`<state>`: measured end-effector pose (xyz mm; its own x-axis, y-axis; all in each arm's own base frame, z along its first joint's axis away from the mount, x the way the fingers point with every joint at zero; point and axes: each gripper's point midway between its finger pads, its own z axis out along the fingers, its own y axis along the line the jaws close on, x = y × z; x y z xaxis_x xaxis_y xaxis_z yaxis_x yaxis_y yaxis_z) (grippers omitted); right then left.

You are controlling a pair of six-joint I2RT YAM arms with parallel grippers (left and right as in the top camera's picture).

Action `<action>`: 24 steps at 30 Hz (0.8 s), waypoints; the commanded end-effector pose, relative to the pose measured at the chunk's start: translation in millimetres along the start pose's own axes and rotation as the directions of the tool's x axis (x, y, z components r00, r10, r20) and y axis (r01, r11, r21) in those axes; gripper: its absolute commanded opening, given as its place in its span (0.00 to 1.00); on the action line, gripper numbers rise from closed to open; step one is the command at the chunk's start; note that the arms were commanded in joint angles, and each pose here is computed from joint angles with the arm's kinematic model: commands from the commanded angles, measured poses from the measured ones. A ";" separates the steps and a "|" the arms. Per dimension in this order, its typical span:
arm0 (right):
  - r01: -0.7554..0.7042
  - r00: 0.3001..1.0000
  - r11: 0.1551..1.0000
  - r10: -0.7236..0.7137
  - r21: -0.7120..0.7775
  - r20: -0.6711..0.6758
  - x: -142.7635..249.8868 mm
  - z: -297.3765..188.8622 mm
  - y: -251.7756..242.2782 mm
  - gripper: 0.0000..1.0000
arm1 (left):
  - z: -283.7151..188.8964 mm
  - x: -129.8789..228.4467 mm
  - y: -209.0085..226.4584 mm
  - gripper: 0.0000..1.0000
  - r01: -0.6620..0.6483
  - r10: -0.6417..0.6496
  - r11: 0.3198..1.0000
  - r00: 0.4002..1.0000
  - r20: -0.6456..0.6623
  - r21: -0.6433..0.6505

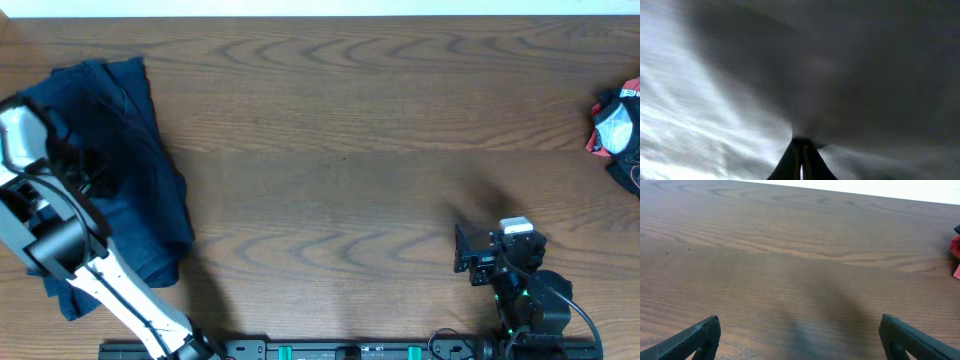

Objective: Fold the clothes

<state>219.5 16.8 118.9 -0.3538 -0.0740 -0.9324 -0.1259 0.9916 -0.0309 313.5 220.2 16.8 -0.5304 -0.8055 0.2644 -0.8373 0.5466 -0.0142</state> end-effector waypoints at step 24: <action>-0.013 1.000 1.000 0.013 0.010 0.001 0.7 0.0 -1.8 0.99 | 0.7 -39.8 113.9 0.06 0.262 -0.262 0.965 0.964 0.054 0.011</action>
<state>219.5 16.8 119.0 -0.3535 -0.0740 -0.9325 -0.1259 0.9916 -0.0310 247.7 305.3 5.9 -0.3150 -0.9238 0.2176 -0.9443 0.3281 0.0260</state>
